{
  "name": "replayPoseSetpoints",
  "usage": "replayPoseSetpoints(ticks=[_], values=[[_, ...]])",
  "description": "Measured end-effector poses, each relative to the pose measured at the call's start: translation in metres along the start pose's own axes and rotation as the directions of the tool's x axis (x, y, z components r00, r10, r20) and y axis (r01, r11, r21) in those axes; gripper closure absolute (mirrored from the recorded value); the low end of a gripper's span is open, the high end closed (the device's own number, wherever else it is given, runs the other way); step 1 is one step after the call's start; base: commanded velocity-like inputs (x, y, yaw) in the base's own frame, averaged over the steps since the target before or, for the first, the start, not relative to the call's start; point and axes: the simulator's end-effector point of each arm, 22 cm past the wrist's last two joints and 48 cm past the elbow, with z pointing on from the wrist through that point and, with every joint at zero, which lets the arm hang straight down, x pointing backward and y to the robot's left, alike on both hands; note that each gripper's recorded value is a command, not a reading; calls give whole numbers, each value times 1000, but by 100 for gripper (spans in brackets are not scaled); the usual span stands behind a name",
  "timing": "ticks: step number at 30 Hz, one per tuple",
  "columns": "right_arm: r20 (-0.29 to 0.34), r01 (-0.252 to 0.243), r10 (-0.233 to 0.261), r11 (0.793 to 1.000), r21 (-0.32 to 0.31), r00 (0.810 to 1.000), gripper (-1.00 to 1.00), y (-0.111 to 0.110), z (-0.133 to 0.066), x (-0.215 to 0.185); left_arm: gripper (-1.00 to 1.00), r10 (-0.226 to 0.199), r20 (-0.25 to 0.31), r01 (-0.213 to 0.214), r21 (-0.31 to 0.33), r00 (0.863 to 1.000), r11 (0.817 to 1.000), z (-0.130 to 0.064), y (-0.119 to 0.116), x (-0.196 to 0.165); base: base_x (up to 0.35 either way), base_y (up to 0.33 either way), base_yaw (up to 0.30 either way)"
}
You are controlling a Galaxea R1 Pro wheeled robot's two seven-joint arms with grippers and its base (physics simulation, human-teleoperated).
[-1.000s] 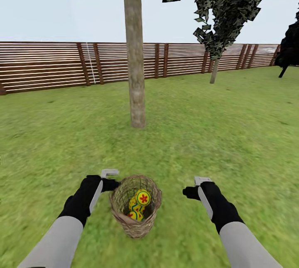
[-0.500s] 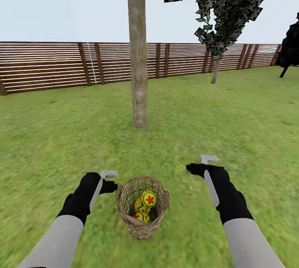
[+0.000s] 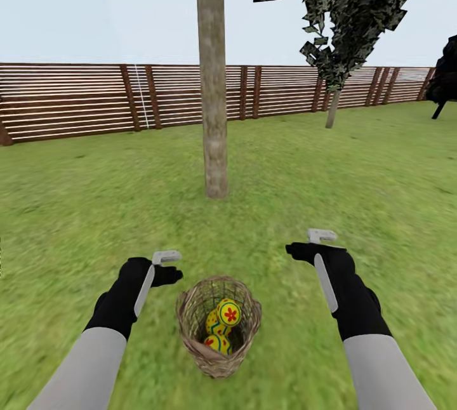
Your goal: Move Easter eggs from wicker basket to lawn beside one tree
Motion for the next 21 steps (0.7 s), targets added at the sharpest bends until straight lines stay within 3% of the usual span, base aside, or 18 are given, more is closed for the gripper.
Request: replayPoseSetpoints(ticks=[9, 21], values=[[-6, -3, 3, 1000, -2, 1000, -100, 1, 2, 3, -100, -1, 0, 1, -4, 1000, 1000, 1, 2, 0, 324, 0, 73], [-8, 0, 0, 1000, 3, 1000, -100, -2, 3, 4, -100, 5, -6, -5, 2, 1000, 1000, 2, -3, 2, 25, 0, 1]])
